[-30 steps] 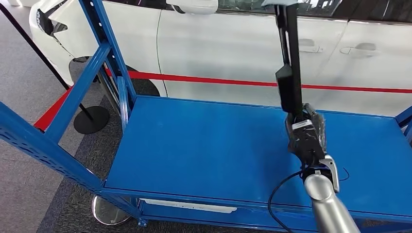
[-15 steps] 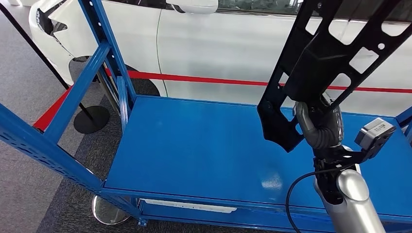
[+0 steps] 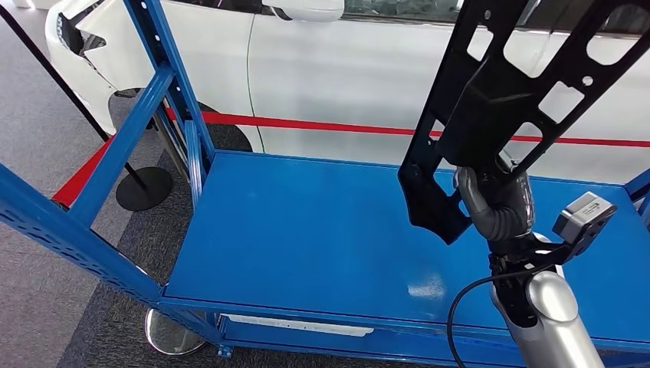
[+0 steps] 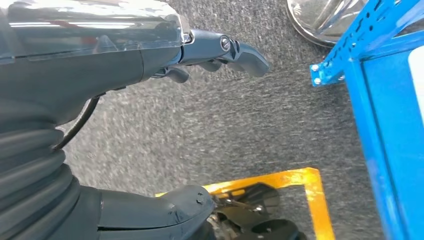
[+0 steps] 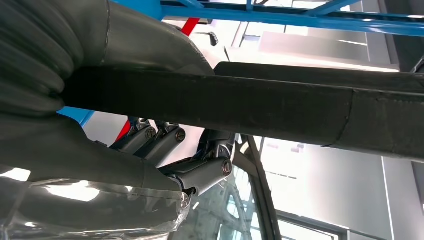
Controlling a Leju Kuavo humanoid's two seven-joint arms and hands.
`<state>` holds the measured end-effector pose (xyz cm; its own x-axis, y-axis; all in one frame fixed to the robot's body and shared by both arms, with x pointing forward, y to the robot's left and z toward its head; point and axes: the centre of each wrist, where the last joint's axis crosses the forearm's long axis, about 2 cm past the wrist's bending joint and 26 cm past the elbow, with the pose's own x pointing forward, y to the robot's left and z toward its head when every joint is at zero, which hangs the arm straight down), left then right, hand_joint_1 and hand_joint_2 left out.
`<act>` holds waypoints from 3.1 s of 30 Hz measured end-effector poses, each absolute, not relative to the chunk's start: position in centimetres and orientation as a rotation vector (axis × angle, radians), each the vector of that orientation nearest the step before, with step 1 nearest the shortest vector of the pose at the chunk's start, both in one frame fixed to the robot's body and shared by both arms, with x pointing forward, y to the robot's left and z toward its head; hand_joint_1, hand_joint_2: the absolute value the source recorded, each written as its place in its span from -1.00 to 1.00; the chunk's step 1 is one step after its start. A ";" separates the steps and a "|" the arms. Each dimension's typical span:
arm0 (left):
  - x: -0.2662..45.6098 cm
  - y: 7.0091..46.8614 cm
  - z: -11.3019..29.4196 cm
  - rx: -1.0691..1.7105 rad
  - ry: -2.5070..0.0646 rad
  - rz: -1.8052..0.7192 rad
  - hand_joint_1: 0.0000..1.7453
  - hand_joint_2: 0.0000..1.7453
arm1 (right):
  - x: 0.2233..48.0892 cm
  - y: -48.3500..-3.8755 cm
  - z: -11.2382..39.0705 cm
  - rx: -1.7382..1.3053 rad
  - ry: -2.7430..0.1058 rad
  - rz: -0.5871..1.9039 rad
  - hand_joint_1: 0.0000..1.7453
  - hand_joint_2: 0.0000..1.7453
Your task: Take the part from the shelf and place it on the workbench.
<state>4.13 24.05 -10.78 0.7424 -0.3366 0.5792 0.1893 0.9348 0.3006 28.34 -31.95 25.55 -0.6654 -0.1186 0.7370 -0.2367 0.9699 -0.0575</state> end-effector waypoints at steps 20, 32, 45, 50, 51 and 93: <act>4.4 24.6 -10.9 0.077 -0.778 0.012 -1.00 1.00 | 26.2 -30.2 22.5 0.263 -2.305 0.270 1.00 1.00; 4.2 25.2 -11.0 0.147 -0.677 -0.022 -1.00 1.00 | 25.6 -28.5 20.5 0.328 -2.253 0.201 1.00 1.00; 4.0 25.8 -11.0 0.163 -0.662 -0.048 -1.00 1.00 | 25.6 -27.3 20.1 0.370 -2.240 0.168 1.00 1.00; 4.1 26.1 -11.0 0.178 -0.651 -0.085 -1.00 1.00 | 25.4 -26.8 19.8 0.396 -2.239 0.154 1.00 1.00; 4.0 26.2 -11.0 0.181 -0.647 -0.092 -1.00 1.00 | 25.3 -26.7 19.7 0.400 -2.236 0.152 1.00 1.00; 3.6 29.8 -11.2 0.231 -0.580 -0.168 -1.00 1.00 | 23.4 -19.3 16.7 0.526 -2.106 -0.026 1.00 1.00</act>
